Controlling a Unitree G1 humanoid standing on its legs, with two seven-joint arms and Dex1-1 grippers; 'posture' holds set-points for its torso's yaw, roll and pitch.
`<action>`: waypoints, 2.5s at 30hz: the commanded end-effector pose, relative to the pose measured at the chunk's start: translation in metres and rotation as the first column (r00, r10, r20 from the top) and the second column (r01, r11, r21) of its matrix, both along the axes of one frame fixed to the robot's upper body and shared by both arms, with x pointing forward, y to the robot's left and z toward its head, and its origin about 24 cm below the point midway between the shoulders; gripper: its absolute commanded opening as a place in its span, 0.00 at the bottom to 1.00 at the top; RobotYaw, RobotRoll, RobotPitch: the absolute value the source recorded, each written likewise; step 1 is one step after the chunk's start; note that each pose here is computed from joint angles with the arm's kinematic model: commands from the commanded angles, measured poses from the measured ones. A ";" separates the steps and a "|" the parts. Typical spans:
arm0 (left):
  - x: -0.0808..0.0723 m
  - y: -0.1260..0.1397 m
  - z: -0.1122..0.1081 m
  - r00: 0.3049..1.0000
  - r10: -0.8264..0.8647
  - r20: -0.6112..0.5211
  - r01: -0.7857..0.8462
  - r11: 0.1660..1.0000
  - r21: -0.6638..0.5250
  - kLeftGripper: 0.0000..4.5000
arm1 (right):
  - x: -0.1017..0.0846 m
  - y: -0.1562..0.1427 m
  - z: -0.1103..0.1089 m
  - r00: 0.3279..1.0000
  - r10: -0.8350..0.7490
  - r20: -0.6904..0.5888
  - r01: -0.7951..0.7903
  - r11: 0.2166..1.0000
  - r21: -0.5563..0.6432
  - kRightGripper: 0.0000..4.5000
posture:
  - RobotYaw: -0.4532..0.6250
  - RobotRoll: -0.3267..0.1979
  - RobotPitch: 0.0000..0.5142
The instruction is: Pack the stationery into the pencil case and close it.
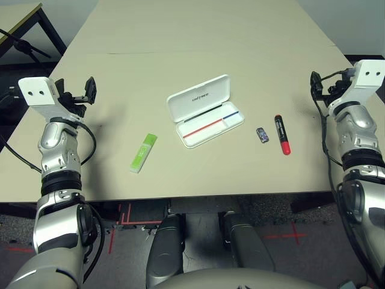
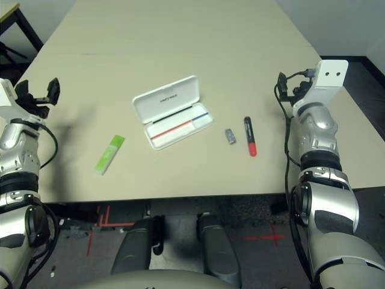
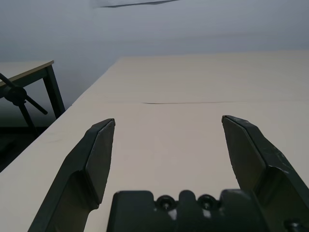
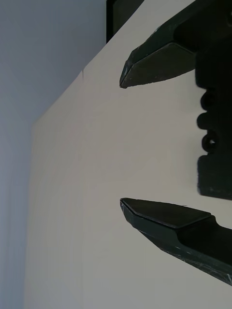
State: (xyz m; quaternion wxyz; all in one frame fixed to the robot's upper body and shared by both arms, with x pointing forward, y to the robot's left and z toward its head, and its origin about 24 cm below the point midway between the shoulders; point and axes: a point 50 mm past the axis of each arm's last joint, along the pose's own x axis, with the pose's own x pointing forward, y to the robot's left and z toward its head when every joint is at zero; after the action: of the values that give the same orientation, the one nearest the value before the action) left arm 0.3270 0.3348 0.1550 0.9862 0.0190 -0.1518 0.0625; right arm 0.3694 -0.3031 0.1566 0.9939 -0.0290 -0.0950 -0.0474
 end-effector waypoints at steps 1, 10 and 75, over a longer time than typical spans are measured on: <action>-0.005 0.005 -0.001 1.000 0.017 -0.002 -0.017 1.000 0.002 0.99 | 0.004 0.005 0.001 1.000 0.015 0.000 -0.015 1.000 -0.004 1.00 | 0.36 0.62 0.27; -0.009 0.003 -0.003 1.000 0.008 -0.010 -0.008 1.000 0.007 0.99 | 0.003 0.006 -0.002 1.000 0.029 -0.005 -0.029 1.000 -0.005 1.00 | 0.35 0.62 0.30; -0.046 -0.193 -0.049 0.209 -0.653 -0.728 0.973 0.212 0.088 0.99 | -0.048 0.027 -0.001 0.472 0.653 -0.592 -0.833 0.551 -0.056 1.00 | 0.33 0.62 0.35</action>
State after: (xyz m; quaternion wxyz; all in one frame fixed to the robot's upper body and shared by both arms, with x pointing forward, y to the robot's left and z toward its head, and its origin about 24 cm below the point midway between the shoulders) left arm 0.2811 0.1412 0.1128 0.7966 0.2126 0.1255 -0.5519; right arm 0.3238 -0.2770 0.1584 0.8806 -0.1562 0.1501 0.4214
